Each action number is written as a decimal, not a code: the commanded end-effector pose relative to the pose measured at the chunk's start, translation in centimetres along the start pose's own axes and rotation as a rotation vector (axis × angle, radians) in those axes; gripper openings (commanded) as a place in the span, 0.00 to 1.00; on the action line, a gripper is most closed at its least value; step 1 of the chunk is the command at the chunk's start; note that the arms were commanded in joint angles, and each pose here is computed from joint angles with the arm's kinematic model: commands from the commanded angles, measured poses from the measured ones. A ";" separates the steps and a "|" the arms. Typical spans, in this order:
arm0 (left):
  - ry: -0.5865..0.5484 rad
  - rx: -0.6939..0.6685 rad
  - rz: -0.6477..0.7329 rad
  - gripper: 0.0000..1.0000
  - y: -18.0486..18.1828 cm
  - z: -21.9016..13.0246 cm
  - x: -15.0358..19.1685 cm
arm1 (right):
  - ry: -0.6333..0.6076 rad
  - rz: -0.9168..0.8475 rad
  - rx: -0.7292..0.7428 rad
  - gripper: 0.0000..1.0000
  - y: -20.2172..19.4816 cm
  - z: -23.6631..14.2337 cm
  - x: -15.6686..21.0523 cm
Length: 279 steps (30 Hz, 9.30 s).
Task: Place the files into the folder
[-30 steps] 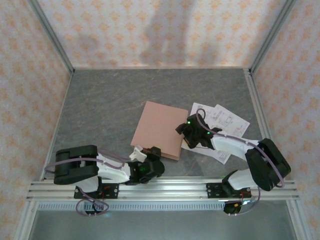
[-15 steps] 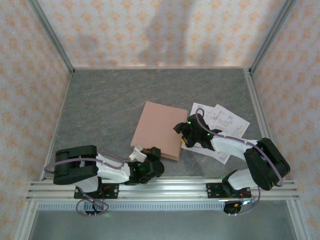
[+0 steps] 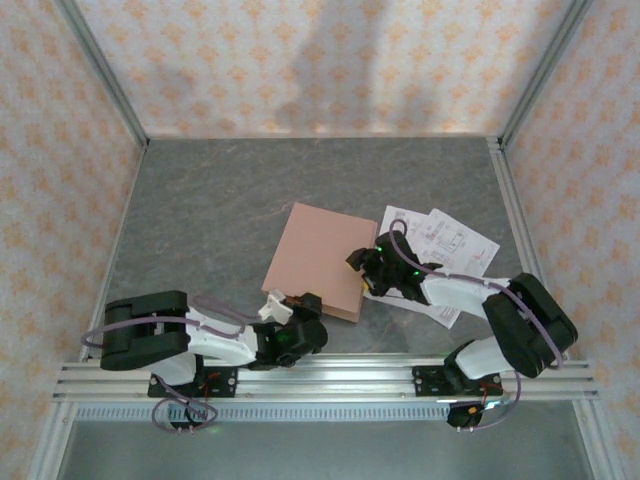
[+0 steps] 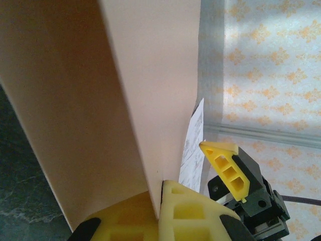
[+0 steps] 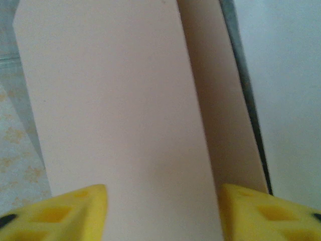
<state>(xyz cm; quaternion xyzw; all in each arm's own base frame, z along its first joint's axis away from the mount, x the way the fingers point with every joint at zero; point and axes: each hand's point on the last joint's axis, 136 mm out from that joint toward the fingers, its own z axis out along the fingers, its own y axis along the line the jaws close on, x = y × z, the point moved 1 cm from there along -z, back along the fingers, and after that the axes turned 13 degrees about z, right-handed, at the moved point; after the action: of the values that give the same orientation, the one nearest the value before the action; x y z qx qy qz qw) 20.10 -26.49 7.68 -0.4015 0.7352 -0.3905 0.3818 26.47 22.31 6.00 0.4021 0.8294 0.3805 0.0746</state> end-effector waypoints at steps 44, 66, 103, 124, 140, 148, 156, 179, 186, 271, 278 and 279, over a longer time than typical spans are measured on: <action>-0.125 -0.363 1.971 0.77 -17.2 -6.9 -7.0 | -0.020 -0.032 0.088 0.00 14.2 -4.1 1.9; -0.063 -0.505 2.071 0.84 -15.7 -1.8 -5.9 | 0.013 -0.040 0.074 0.00 14.4 -4.3 2.5; -0.099 -0.508 1.900 0.00 -13.4 -1.9 -7.9 | -0.043 -0.122 -0.117 0.70 18.1 -9.3 1.5; -0.080 -0.242 1.305 0.00 -8.3 -7.4 -16.0 | -0.111 -0.255 0.252 0.30 8.3 0.9 1.5; 0.009 0.009 1.039 0.00 -6.6 -8.5 -16.5 | -0.066 -0.363 0.441 0.24 6.5 10.3 4.1; -0.047 0.002 0.940 0.00 -7.9 -9.1 -18.7 | -0.132 -0.369 0.620 0.24 3.2 10.2 0.6; -0.200 -0.341 0.808 0.00 -2.2 -12.3 -24.0 | -0.211 -0.291 0.705 0.23 0.8 7.5 -3.4; 0.049 -0.912 0.181 0.49 12.7 -10.2 -25.5 | -0.207 -0.240 0.680 0.21 0.2 6.3 -3.9; 0.173 -0.855 -0.033 0.54 13.6 -6.6 -26.9 | -0.161 -0.206 0.633 0.21 0.5 6.7 -3.0; 0.569 -0.664 1.001 0.41 0.3 18.4 -1.4 | -0.233 0.159 0.611 0.48 -12.3 -9.6 -13.5; 0.640 -0.577 1.082 0.37 -0.6 18.4 1.1 | -0.208 0.114 0.614 0.48 -11.0 -8.3 -13.1; 0.648 -0.563 1.096 0.37 -0.7 18.2 1.7 | -0.204 0.107 0.614 0.48 -10.8 -8.1 -13.0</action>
<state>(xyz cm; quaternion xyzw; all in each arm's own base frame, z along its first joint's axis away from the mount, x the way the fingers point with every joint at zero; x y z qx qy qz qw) 37.88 -31.37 3.18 0.0285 0.9775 -0.0314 0.2067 24.97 3.08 2.64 0.4979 0.8641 0.0675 0.0282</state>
